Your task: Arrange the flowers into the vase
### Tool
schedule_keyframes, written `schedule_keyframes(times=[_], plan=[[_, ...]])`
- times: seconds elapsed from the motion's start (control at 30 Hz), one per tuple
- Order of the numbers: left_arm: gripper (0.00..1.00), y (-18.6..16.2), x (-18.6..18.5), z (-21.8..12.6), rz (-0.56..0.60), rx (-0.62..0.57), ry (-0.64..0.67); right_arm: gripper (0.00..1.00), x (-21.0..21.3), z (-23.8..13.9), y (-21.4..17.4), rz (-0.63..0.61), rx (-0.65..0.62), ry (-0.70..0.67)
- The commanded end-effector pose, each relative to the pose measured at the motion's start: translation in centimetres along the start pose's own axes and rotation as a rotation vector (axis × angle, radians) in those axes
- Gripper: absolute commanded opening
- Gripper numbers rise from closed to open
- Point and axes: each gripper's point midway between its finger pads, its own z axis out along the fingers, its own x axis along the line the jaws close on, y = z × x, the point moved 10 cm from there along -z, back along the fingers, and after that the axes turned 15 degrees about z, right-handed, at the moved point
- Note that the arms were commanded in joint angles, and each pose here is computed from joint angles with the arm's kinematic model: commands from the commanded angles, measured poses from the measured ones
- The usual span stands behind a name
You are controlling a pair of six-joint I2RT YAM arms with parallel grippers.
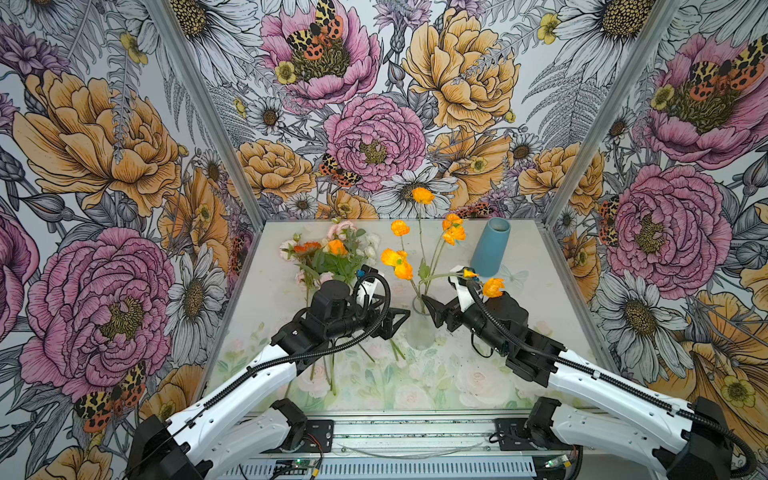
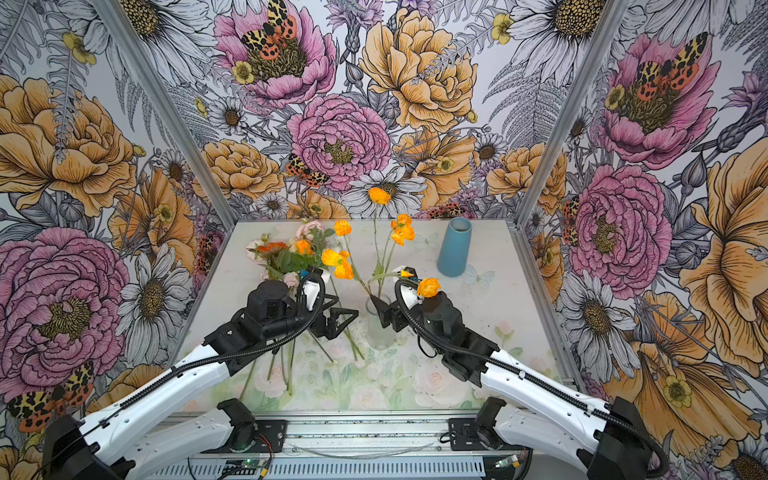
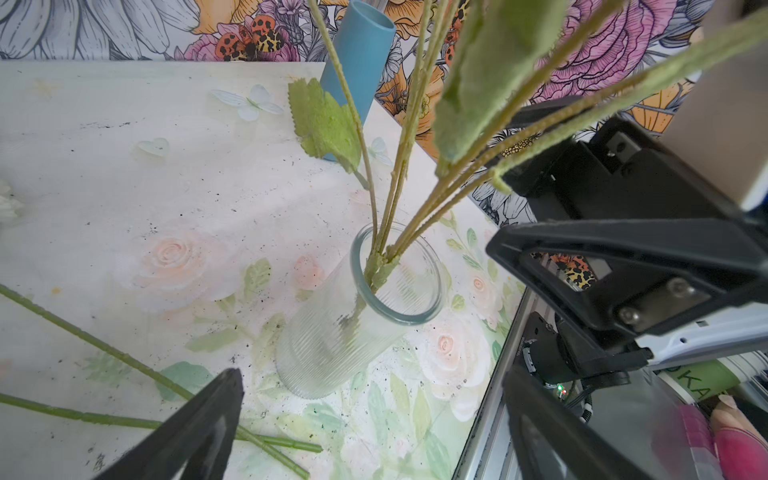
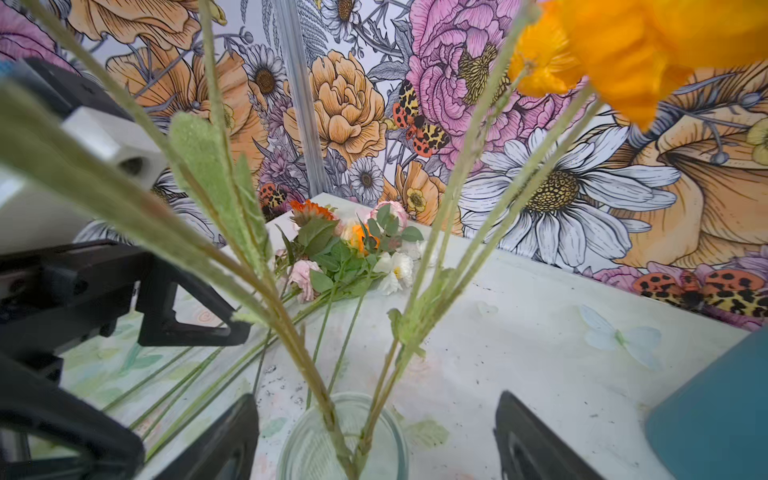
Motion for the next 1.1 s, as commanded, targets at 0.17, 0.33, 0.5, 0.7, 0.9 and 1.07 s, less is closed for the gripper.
schedule_keyframes(times=[0.17, 0.33, 0.5, 0.7, 0.9, 1.07], plan=[[0.99, 2.1, 0.2, -1.5, 0.019, -0.077, 0.052, 0.93, -3.5, -0.5, -0.2, 0.064, 0.072, -0.149], [0.99, 2.2, 0.3, -1.8, 0.029, -0.077, 0.053, 0.96, -4.6, -0.8, -0.1, 0.072, 0.073, -0.17], [0.99, 2.2, 0.8, -2.2, 0.03, -0.071, 0.085, 0.99, -4.6, -1.4, -0.1, 0.072, 0.128, -0.131], [0.99, 2.8, 3.3, -3.6, -0.048, -0.048, 0.289, 0.99, -3.0, -1.9, 0.0, 0.13, 0.245, 0.033], [0.99, 1.8, 7.7, -5.0, -0.263, 0.038, 0.589, 0.99, -1.8, -2.7, -0.1, 0.176, 0.368, 0.129], [0.99, -0.4, 11.2, -5.0, -0.432, 0.094, 0.747, 1.0, -1.2, -3.9, -0.7, 0.19, 0.447, 0.17]])
